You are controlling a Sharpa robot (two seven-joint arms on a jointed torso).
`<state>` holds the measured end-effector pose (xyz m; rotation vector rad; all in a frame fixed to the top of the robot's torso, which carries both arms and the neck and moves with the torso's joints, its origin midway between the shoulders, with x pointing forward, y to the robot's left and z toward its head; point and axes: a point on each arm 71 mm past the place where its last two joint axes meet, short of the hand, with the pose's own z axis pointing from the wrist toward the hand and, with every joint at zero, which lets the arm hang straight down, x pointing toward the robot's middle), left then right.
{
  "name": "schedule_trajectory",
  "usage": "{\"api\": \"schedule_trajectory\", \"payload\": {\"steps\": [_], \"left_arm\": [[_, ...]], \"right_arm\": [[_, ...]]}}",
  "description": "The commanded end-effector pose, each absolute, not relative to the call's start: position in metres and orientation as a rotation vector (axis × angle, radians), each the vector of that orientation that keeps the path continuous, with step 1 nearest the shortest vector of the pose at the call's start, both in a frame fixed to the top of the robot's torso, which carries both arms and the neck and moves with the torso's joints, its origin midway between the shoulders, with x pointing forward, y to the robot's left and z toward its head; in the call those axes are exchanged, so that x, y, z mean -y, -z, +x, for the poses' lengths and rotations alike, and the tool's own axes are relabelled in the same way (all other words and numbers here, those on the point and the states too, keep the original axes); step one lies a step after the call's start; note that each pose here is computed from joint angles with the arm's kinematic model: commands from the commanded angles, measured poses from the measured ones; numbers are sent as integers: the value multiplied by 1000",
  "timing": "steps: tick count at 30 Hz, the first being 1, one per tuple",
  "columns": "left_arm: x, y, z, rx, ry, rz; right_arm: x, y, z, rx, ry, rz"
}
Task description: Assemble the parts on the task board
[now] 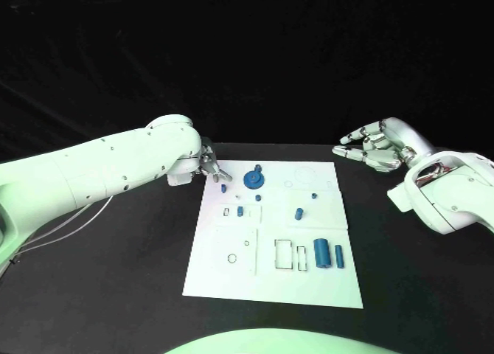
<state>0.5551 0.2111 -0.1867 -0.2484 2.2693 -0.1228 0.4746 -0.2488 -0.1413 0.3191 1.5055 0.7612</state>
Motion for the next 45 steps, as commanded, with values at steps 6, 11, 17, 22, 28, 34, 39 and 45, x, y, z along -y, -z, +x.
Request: {"api": "schedule_trajectory", "payload": {"steps": [6, 11, 17, 22, 28, 34, 39, 45], "left_arm": [[-207, 191, 552, -2332, 139, -225], [-206, 193, 552, -2341, 138, -221], [-206, 195, 552, -2343, 137, -222], [-206, 196, 552, -2344, 140, -229], [-206, 197, 552, -2345, 146, -238], [-207, 197, 552, -2343, 152, -250], [-205, 197, 552, -2354, 166, -260], [-205, 198, 551, -2366, 177, -265]], "right_arm": [[248, 141, 474, -1507, -770, 310], [247, 142, 474, -1507, -771, 309], [247, 142, 474, -1507, -771, 309], [247, 142, 474, -1508, -771, 309], [247, 142, 474, -1507, -771, 308], [247, 142, 474, -1506, -768, 309], [247, 142, 474, -1506, -769, 308], [247, 142, 474, -1506, -769, 308]]}}
